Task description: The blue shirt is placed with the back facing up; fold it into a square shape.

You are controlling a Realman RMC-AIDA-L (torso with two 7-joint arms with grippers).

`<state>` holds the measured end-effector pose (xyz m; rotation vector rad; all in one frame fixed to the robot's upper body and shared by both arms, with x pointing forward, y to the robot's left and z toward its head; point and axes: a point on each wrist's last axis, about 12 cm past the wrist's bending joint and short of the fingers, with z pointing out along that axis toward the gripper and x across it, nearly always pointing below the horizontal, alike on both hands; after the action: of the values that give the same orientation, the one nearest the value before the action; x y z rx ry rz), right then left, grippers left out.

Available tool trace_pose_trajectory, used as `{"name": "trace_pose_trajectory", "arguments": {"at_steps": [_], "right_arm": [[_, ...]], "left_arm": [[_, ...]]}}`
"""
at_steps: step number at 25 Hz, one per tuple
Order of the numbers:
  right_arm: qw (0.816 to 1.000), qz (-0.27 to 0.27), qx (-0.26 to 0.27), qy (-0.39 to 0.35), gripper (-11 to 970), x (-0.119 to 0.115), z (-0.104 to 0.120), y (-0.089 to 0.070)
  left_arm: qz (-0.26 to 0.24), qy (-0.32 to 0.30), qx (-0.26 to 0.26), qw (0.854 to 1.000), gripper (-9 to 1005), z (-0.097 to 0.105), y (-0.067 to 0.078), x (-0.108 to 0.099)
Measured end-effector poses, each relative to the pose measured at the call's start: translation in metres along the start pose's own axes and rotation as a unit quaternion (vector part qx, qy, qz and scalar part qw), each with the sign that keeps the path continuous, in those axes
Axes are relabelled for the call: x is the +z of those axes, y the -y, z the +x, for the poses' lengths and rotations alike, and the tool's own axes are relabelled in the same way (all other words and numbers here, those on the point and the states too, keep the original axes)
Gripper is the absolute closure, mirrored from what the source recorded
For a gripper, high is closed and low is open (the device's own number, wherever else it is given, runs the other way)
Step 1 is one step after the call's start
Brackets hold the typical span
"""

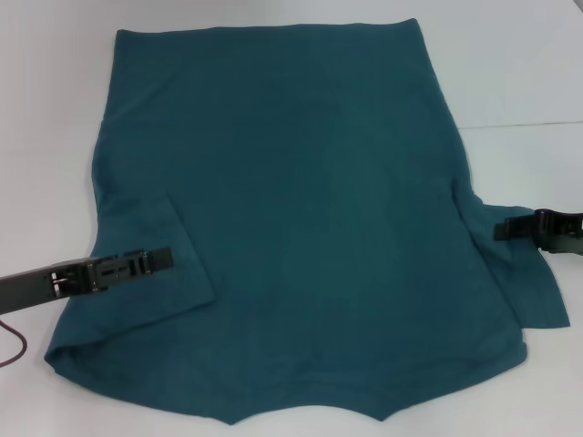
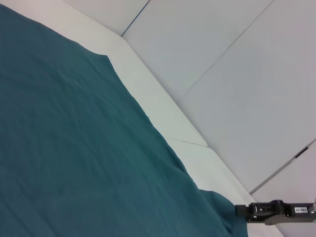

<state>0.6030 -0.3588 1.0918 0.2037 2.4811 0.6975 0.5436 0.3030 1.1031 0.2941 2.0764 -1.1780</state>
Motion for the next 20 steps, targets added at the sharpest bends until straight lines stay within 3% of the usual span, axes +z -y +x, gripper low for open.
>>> {"name": "trace_pose_trajectory", "arguments": {"at_steps": [2,13,18,20], "right_arm": [[1.000,0.001,0.001,0.001,383,-0.0004,0.0004,0.0010],[1.000,0.001,-0.009,-0.002,627,0.0011,-0.0032,-0.0037],[1.000,0.002,-0.013,-0.006,865,0.0022,-0.0029,-0.0049],[1.000,0.002,-0.015,-0.007,893,0.0023,-0.0032,-0.0054]], "left_arm": [[0.000,0.000,0.000,1.000,261,-0.0003,0.0001,0.0002],[0.002,-0.002,-0.003,1.000,260,-0.0007,0.0006,0.0012],[0.001,-0.002,-0.004,1.000,260,-0.0007,0.0006,0.0011],[0.001,-0.001,-0.004,1.000,260,-0.0008,0.0004,0.0008]]}}
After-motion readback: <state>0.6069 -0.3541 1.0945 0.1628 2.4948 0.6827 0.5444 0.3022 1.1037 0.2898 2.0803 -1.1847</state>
